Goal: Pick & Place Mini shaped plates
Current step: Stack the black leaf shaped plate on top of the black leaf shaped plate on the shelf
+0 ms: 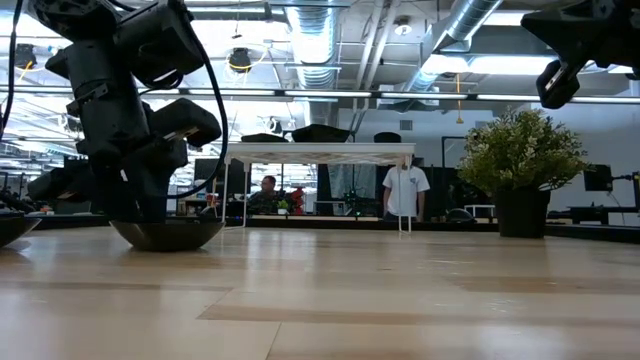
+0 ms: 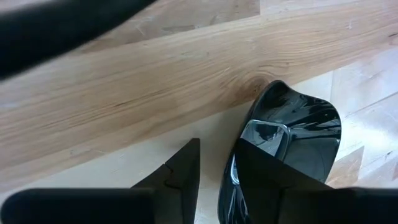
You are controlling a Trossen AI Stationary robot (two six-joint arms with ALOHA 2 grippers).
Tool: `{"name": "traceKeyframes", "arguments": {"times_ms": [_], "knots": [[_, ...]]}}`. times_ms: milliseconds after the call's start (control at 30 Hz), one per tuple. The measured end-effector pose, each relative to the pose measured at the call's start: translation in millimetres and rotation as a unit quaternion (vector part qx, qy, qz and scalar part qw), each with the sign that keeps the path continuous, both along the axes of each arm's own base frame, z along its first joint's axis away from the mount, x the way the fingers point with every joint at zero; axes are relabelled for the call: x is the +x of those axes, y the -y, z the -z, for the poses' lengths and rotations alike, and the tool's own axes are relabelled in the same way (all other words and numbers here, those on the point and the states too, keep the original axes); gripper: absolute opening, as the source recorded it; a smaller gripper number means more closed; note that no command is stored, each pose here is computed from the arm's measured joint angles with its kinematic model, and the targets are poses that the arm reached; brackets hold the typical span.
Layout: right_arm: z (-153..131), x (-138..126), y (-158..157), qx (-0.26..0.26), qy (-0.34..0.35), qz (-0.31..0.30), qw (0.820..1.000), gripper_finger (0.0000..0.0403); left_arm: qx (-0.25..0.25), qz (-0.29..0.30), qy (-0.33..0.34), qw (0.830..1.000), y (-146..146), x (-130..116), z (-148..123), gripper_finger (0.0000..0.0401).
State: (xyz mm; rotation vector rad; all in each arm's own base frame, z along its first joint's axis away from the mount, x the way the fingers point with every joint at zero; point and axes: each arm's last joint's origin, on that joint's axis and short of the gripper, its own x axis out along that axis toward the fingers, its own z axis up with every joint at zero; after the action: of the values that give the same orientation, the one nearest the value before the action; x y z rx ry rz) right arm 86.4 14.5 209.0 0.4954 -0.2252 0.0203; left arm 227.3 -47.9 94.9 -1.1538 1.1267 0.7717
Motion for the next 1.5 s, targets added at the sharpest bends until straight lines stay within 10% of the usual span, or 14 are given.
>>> {"name": "traceKeyframes", "arguments": {"times_ms": [433,1500], "knots": [[0,0,0,0.0,0.0,0.0,1.0,0.0007,0.006,-0.004,0.011,1.0,0,2,0,0.0009],[2,0,0,-0.004,-0.013,0.0,1.0,0.0007,0.142,0.014,0.247,0.958,-73,-8,-108,0.0004]]}}
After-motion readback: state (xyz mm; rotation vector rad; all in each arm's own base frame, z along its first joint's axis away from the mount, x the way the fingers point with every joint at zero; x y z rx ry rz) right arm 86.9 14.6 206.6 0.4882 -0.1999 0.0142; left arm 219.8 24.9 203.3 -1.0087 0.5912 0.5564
